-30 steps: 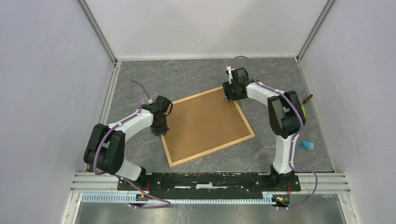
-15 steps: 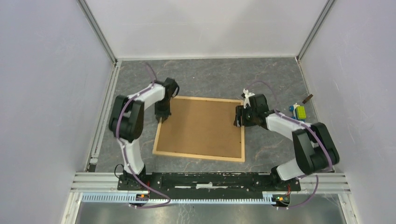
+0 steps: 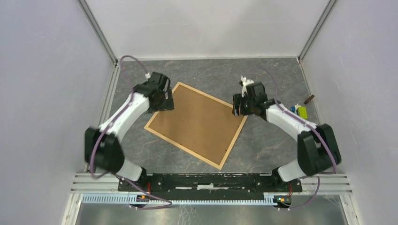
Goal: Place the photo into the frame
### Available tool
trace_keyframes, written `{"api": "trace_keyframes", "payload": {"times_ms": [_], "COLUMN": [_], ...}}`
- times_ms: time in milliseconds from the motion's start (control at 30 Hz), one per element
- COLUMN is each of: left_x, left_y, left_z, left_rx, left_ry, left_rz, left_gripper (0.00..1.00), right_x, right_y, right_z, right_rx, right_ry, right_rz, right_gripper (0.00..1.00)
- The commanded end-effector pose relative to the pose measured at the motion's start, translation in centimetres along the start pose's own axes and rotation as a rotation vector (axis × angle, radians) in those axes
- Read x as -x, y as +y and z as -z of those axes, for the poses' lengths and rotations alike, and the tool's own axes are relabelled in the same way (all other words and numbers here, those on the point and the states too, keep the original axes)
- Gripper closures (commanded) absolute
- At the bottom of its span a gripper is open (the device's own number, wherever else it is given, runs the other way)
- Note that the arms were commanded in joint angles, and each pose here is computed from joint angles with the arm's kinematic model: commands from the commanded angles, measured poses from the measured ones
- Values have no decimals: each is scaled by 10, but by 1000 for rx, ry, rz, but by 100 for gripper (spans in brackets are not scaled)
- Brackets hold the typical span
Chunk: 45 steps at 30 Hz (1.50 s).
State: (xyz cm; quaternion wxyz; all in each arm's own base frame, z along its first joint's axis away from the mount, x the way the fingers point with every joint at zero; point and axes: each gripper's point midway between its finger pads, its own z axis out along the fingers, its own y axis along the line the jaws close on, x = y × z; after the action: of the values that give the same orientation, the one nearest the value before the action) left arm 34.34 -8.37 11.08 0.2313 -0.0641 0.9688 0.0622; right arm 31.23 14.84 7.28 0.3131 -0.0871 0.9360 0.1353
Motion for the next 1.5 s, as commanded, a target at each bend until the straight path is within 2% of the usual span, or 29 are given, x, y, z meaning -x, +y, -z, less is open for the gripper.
{"api": "trace_keyframes", "payload": {"times_ms": [0, 100, 167, 267, 400, 500, 567, 667, 767, 967, 1067, 1133, 1300, 1467], "left_x": [-69, -120, -140, -170, -187, -193, -195, -191, -186, -153, -133, -121, -108, -104], "left_y": [-11, -27, -45, -73, -80, -85, -87, -90, -92, -72, -63, -50, -16, -24], "left_z": [48, 61, 70, 72, 51, 39, 29, 12, -3, -19, -28, -36, -46, -45], "left_rx": [-226, -319, -353, -415, -366, -333, -307, -268, -245, -184, -165, -125, -44, -112], "left_ry": [46, 89, 68, 133, 163, 193, 200, 185, 194, 131, 111, 93, 78, 76], "left_rz": [170, 276, 294, 355, 379, 398, 412, 417, 424, 366, 231, 105, -48, -62], "left_gripper": [3, 1, 1, 4, 9, 18, 19, 21, 28, 65, 81, 89, 90, 95], "right_x": [61, 75, 73, 63, 42, 26, 16, 1, -16, -62, -73, -67, -51, -52], "right_y": [2, 7, 5, -1, -6, -5, -7, -7, -8, 0, 5, -12, -31, -33], "right_z": [-23, -48, -64, -77, -79, -74, -69, -64, -54, -25, -12, -8, 4, 10], "right_rx": [23, 112, 147, 184, 184, 193, 182, 185, 181, 231, 262, 159, 41, 22], "right_ry": [-68, -38, -14, 26, 59, 60, 66, 78, 94, 128, 133, 134, 147, 185], "right_rz": [44, 26, 6, -32, -57, -67, -69, -77, -77, -89, -78, -45, 9, 11], "right_gripper": [33, 34, 35, 35, 36, 37, 37, 37, 38, 38, 39, 38, 40, 48]}}
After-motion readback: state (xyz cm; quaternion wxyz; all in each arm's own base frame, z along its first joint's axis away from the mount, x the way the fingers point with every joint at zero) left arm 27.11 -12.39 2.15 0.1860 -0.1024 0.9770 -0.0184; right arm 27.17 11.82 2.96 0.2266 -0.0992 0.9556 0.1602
